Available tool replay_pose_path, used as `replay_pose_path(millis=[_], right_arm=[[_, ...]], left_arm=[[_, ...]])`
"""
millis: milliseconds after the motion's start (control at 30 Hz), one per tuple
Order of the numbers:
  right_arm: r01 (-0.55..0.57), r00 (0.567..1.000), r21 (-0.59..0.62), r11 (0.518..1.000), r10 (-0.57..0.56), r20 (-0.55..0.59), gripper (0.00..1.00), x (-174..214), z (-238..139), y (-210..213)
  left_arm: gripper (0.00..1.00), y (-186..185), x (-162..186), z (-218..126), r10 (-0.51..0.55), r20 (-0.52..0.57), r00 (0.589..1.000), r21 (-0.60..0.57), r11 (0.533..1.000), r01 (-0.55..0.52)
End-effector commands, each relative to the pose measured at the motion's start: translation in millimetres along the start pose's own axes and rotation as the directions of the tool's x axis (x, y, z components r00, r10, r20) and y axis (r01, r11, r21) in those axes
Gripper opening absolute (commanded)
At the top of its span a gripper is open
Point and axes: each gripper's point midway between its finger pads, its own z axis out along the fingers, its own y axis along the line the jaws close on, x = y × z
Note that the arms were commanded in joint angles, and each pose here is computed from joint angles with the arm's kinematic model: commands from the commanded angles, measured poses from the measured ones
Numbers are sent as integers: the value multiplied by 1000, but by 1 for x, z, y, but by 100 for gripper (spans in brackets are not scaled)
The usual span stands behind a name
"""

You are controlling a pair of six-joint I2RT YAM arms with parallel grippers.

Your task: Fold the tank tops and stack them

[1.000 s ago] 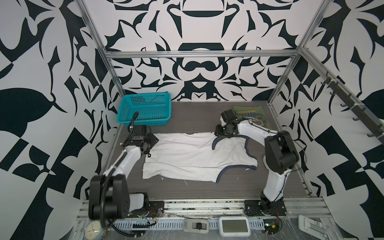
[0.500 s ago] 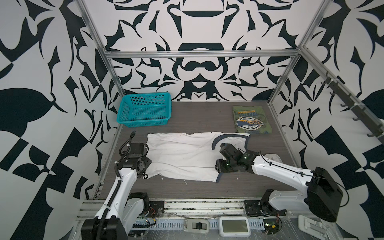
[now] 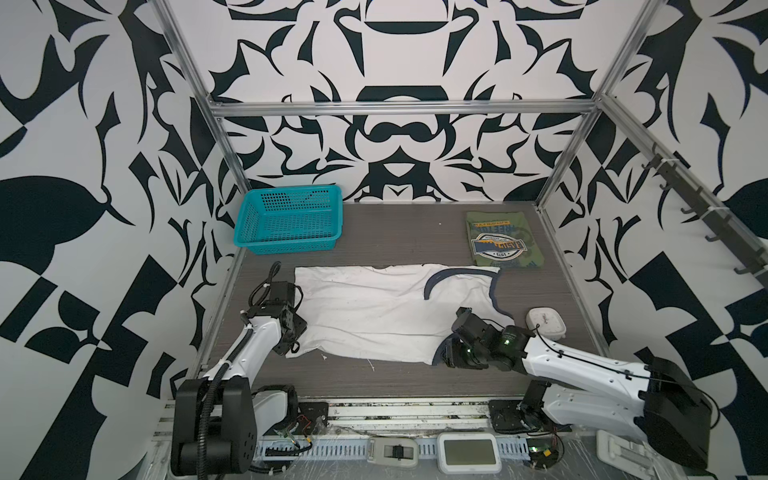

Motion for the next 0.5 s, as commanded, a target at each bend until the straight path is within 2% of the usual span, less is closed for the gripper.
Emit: replay_pose_path(millis=[0,233,467], right_arm=[[-13,1000,-16,1000,13,9,53,1,0,3],[-7,1000,-18,1000,7,0,53,2,7,7],[59,998,-112,992,-58,9,52,3,8,42]], left_arm=[[40,-6,2,-2,7,-15,1000,40,999,-6],[28,-1,1,-14,-4,20,1000,47,999,3],[15,-5,1,-23,15,29,999,61,998,-17]])
